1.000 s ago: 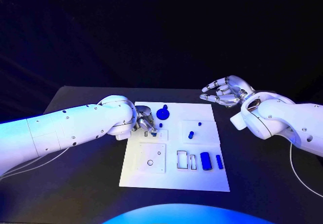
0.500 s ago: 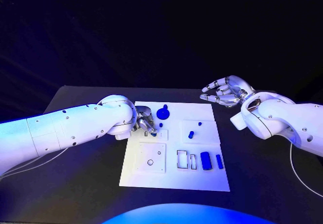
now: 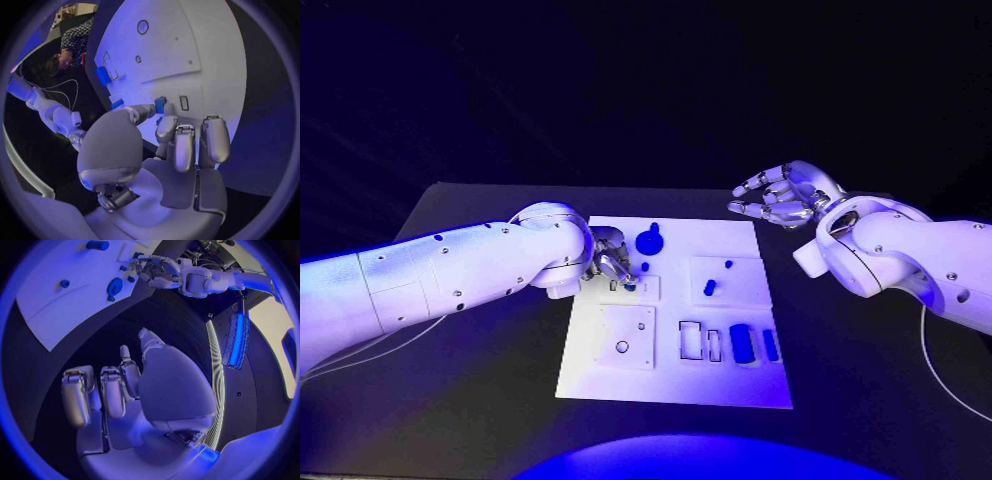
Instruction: Assemble the parts on the task board
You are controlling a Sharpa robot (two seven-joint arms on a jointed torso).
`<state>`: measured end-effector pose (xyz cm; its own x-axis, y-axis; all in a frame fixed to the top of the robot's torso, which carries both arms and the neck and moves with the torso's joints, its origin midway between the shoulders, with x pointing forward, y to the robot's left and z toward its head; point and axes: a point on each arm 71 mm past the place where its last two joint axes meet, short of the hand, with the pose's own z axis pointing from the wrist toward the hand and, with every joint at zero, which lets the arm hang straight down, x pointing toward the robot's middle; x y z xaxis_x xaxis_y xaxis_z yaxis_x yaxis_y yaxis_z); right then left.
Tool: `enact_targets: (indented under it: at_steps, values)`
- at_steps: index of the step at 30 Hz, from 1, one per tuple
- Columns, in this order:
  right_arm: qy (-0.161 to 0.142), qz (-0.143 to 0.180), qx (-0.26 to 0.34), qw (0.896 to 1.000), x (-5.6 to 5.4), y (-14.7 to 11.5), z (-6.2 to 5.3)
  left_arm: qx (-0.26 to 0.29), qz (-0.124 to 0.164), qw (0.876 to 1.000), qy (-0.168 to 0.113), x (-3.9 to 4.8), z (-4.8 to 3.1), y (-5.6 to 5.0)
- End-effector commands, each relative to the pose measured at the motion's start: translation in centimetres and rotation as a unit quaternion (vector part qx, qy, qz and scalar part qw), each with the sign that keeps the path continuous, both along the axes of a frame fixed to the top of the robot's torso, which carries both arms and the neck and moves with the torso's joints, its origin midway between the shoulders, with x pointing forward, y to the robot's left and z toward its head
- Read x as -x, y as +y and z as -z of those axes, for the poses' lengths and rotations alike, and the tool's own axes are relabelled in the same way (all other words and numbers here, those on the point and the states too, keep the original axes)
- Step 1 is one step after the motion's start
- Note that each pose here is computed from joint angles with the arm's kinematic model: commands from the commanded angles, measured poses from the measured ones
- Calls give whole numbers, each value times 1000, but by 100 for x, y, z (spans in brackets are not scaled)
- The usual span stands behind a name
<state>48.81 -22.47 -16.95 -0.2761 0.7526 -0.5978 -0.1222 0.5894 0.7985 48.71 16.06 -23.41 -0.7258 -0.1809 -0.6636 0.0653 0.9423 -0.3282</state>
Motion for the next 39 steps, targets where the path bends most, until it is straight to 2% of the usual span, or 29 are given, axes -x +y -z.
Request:
enact_targets:
  at_steps: [1, 23, 39]
  values:
    - [-2, -10, 3, 1000, 5, 18, 5, 1, 7, 1000, 14, 22, 20, -30]
    - [-2, -10, 2, 1000, 6, 24, 6, 5, 4, 1000, 14, -8, 28, -88]
    - [-2, -9, 4, 1000, 5, 16, 7, -3, 13, 1000, 27, -2, 50, -94]
